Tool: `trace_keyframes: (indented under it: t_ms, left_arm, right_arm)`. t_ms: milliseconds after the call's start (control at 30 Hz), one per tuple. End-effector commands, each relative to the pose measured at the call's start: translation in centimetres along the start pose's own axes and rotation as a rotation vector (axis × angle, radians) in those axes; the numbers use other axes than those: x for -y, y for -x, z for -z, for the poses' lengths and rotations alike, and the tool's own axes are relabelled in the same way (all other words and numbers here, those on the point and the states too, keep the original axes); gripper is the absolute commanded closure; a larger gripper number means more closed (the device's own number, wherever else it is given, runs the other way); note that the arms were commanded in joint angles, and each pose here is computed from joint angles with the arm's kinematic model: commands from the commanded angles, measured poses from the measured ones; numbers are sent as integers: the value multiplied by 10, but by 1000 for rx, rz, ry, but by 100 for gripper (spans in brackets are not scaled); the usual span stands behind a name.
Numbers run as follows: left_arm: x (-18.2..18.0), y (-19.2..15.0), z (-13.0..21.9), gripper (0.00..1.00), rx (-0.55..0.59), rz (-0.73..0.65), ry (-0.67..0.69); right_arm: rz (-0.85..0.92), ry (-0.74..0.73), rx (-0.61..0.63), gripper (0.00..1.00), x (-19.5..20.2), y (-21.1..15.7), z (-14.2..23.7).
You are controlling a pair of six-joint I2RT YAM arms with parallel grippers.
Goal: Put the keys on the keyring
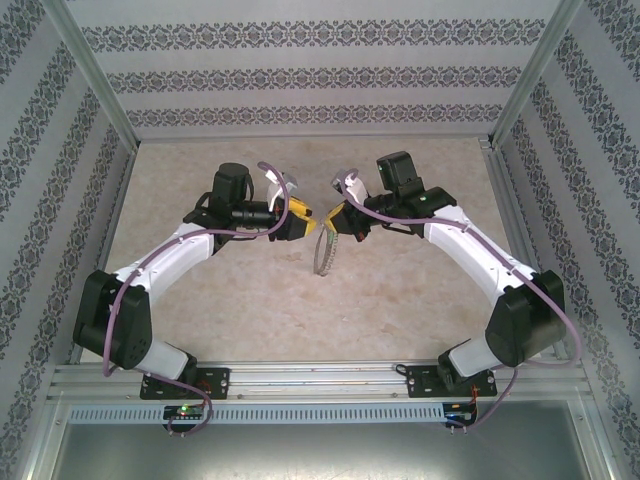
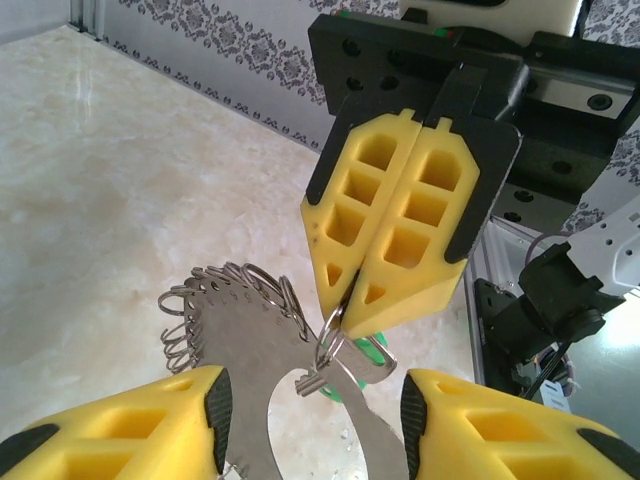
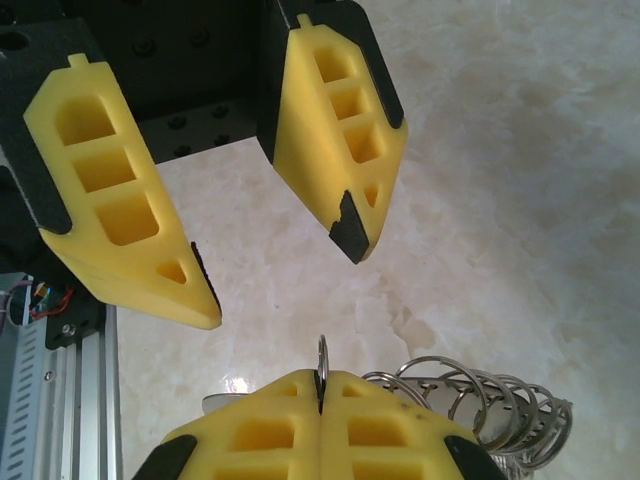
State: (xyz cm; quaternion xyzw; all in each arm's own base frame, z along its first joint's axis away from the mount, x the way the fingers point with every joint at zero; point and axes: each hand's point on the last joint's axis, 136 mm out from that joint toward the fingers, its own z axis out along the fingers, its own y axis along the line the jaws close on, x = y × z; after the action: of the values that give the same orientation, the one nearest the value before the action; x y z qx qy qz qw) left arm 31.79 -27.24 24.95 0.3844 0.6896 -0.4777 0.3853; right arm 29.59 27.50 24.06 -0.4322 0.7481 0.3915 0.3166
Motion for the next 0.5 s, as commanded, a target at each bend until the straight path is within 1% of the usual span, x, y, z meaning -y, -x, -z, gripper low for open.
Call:
trace_keyframes:
  t_ms: [0,133,400,467]
  left_arm:
    - [2,8,0,52,38,-26,-43]
    - [4,11,-3,54,51,-28,-66]
    - [5,4,-11,55,35,-17,-95]
    - [7,4,-12,57,36,-19,-101]
  right_arm:
    - [76,51,79,100,-21,28,11]
    - [84,62,86,100,-25,30,11]
    - [87,80,105,100,-28,36,11]
    - [89,81,105,100,-28,37,11]
